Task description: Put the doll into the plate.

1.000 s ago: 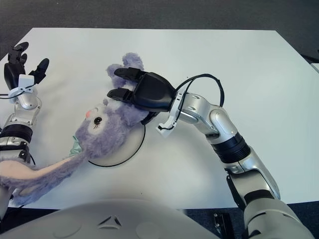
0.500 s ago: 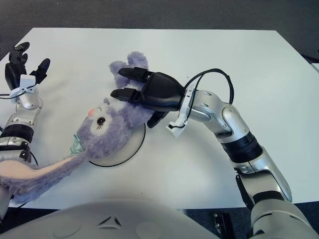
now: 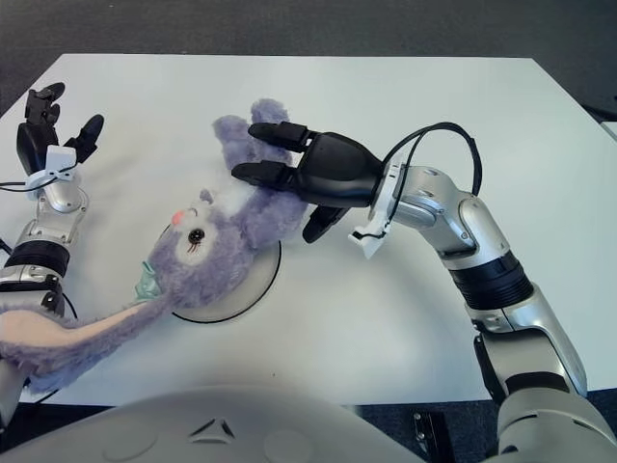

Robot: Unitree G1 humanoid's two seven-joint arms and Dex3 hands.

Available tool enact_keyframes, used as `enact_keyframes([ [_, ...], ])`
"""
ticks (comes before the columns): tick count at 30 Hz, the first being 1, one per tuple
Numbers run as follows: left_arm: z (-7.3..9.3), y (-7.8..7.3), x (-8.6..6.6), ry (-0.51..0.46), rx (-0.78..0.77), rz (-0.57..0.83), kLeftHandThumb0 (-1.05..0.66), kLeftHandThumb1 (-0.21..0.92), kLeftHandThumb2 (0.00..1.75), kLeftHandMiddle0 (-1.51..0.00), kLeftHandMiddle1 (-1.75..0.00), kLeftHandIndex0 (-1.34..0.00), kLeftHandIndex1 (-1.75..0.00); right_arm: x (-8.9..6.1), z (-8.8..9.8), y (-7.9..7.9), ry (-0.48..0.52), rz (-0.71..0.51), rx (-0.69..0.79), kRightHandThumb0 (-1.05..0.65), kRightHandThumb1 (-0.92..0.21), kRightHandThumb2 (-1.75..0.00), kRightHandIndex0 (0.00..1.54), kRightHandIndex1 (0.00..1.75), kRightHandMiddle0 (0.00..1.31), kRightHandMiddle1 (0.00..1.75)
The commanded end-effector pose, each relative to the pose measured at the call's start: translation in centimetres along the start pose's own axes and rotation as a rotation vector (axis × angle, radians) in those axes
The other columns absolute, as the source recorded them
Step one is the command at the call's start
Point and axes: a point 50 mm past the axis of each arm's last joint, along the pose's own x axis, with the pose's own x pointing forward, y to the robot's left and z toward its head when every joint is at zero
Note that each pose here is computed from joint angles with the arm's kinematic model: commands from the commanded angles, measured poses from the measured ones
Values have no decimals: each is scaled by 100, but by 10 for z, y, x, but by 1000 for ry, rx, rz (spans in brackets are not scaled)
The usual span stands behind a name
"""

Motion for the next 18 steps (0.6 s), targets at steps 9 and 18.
enact_keyframes([
  [9, 5, -1, 3, -22, -3, 10, -46, 92, 28, -73, -1, -46, -54, -6, -12, -8, 58, -11, -5, -19, -92, -4, 0, 0, 15, 0],
  [18, 10, -6, 2, -41, -11, 6, -46, 92, 27, -73, -1, -46, -54, -12, -19, -18, 97, -41, 35, -14, -92, -7, 0, 0, 14, 0],
])
